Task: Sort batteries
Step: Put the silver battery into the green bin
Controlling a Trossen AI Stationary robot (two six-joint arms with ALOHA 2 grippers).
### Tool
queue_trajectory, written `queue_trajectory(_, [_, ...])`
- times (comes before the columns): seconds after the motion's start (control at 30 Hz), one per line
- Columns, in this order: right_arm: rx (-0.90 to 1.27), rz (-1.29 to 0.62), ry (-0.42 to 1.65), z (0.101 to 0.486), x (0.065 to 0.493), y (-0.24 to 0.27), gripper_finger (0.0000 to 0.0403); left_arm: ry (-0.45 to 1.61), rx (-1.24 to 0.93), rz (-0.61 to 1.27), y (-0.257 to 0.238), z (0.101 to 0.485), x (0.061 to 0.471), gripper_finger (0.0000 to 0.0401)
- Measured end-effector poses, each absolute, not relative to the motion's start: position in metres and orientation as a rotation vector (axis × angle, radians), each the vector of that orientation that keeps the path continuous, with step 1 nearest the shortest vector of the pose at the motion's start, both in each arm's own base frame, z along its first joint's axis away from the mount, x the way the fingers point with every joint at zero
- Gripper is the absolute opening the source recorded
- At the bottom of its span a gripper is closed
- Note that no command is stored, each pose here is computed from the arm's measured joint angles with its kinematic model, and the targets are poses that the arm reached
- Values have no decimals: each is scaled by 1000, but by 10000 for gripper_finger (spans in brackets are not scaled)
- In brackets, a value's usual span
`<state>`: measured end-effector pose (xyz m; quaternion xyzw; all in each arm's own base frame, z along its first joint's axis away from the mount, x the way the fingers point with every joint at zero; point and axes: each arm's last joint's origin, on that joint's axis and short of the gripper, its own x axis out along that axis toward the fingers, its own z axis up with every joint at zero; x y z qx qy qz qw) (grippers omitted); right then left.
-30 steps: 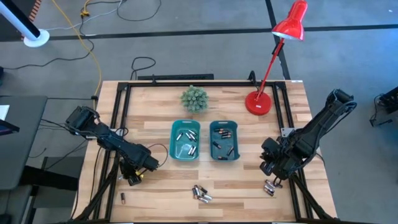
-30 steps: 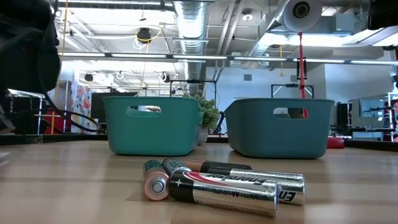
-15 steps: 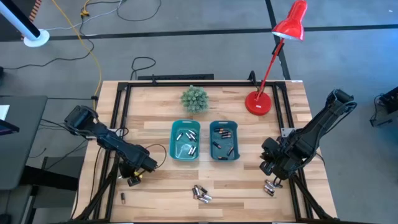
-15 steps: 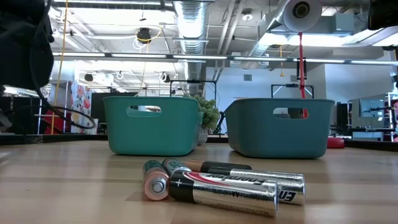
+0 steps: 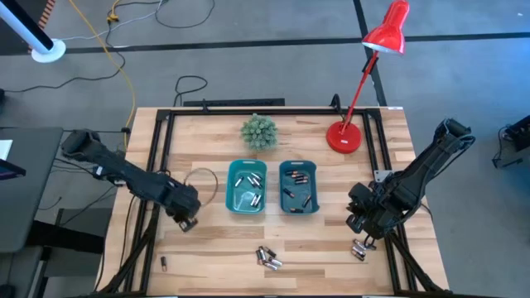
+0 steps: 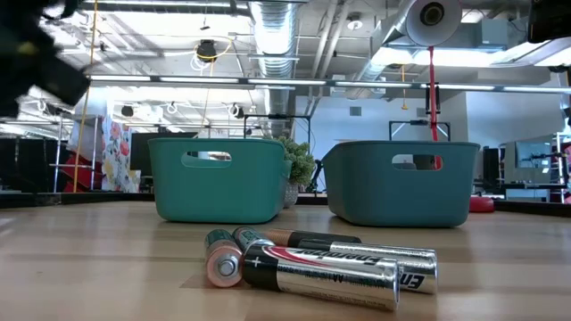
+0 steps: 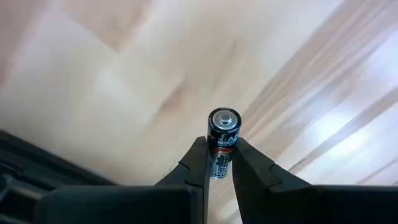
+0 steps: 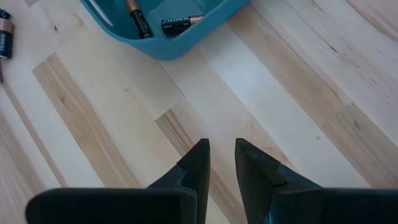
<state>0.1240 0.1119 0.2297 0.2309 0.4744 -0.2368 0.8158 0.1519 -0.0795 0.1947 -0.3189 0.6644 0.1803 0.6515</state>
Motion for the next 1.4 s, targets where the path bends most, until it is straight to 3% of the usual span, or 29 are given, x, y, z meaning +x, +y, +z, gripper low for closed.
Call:
queue_trajectory(0.23, [497,-507,1011,230,124,112,93,1027,-717,473,-48,246,158,38])
queue_trajectory(0.43, [506,-514,1007,230,125,111,93,886,-582,468,-16,270,199,38])
queue_trajectory(0.63, [534,-560,996,230,131,104,93,997,-368,355,12,271,266,38])
queue_trajectory(0.87, [563,-609,982,230,137,96,93,1215,-202,202,17,225,327,38])
queue_trajectory(1.07, [572,-618,977,230,139,95,93,1338,-190,204,15,178,345,38])
queue_trajectory(1.3, [571,-619,977,230,139,95,93,1275,-202,205,16,172,354,38])
queue_trajectory(1.4, [570,-619,978,230,138,95,93,1280,-206,212,16,172,354,66])
